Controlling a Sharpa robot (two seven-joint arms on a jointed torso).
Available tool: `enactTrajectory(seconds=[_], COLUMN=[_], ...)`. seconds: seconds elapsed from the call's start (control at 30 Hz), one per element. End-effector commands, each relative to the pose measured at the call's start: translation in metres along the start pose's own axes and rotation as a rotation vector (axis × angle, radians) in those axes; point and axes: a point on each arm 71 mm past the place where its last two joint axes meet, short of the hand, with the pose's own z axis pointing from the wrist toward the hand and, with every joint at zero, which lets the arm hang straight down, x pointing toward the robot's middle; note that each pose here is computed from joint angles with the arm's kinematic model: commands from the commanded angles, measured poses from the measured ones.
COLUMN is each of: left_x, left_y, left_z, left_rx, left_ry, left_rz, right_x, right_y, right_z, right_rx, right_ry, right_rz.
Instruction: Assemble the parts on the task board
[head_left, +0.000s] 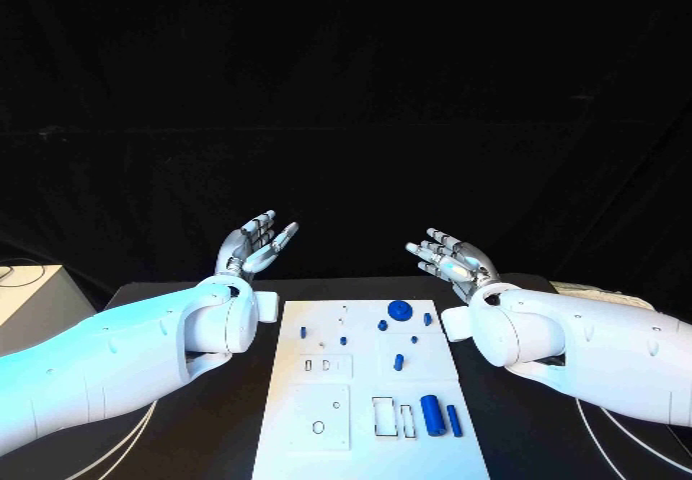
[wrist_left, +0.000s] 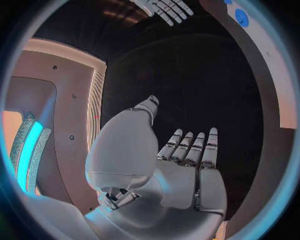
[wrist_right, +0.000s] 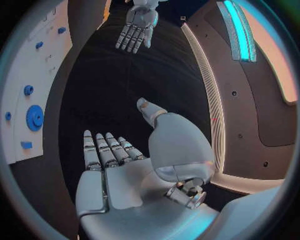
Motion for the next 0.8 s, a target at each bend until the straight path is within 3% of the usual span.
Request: enactTrajectory(seconds=[0.03, 0.23, 0.27, 0.37, 0.57, 0.8], left_x=[0.0059, 0.0059, -0.0003, -0.0028, -0.0066, -0.0124], left_y=[-0.0038, -0.0038, -0.0036, -0.0036, -0.0048, -0.0114], left_z=[0.0007, 0.0007, 0.0015, 0.0009, -0.0028, -0.0138], left_rx=[0.044, 0.044, 0.050, 0.047, 0.043, 0.044], left_ry=[0.073, 0.073, 0.083, 0.091, 0.129, 0.190], left_rz=[-0.031, -0.031, -0.037, -0.042, -0.031, -0.022], right_x=[0.005, 0.002, -0.016, -0.022, -0.031, -0.032], right_y=[-0.002, 0.000, 0.004, 0.008, 0.018, 0.027], right_z=[0.002, 0.004, 0.010, 0.013, 0.018, 0.023], right_rx=[0.084, 0.100, 0.018, -0.033, -0.126, -0.187], right_ry=[0.146, 0.171, 0.160, 0.143, 0.130, 0.187], right_rz=[0.043, 0.038, -0.078, -0.179, -0.425, -0.678])
